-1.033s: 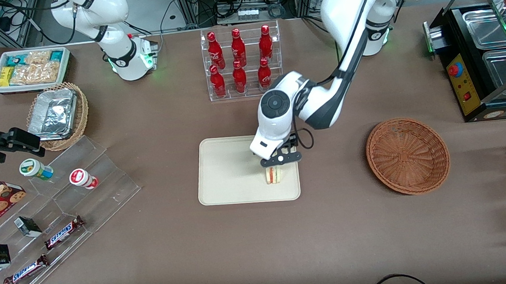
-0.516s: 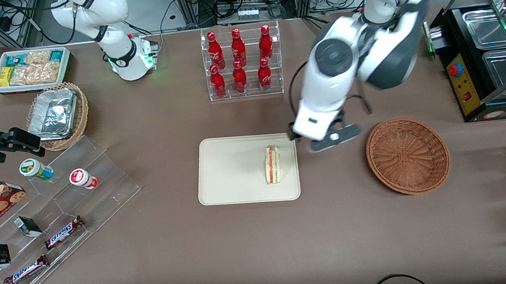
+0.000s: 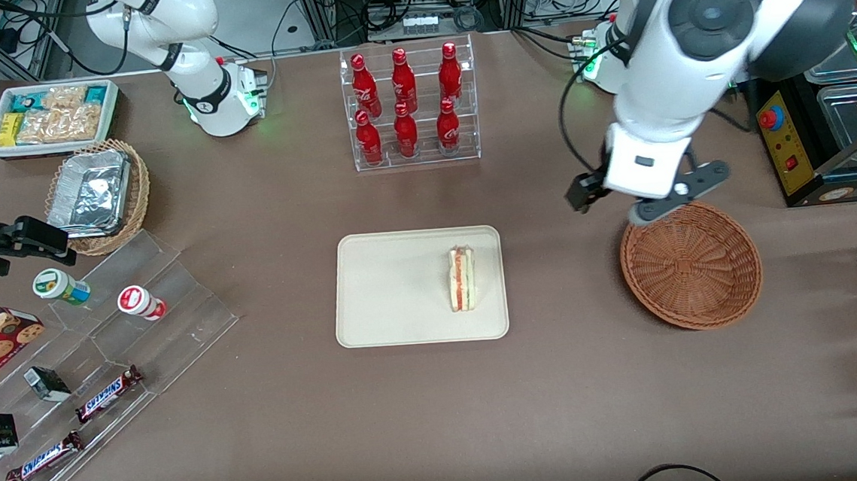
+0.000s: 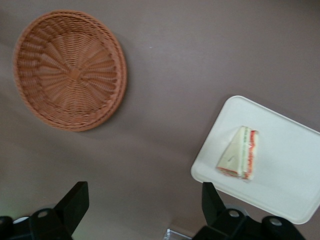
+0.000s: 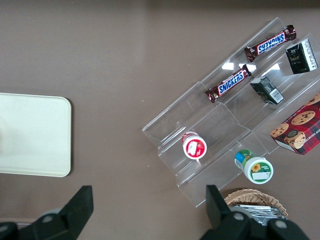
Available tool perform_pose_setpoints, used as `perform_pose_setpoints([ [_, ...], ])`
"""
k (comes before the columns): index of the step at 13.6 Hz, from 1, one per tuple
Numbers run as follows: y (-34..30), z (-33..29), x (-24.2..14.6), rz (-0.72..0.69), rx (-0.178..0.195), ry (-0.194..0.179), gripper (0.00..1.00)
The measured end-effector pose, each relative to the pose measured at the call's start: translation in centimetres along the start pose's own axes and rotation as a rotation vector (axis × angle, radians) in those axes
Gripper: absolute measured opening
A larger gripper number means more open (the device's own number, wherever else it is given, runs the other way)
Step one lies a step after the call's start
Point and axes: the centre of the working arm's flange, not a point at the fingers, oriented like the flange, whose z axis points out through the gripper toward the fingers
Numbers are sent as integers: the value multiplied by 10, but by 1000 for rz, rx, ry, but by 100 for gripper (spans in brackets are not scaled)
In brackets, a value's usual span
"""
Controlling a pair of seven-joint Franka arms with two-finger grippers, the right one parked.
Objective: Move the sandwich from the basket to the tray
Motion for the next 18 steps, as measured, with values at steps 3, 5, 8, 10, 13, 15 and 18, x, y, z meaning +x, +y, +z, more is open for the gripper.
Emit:
perform_pose_setpoints([
  [3, -50, -18, 18, 35, 12, -20, 100],
  [5, -90, -31, 23, 62, 9, -23, 100],
  [8, -144, -40, 20, 109, 0, -21, 100],
  [10, -178, -43, 19, 183, -2, -25, 100],
  [13, -233, -50, 22, 242, -5, -42, 100],
  [15, -257, -52, 25, 275, -6, -58, 100],
  [18, -263, -53, 27, 295, -8, -58, 100],
])
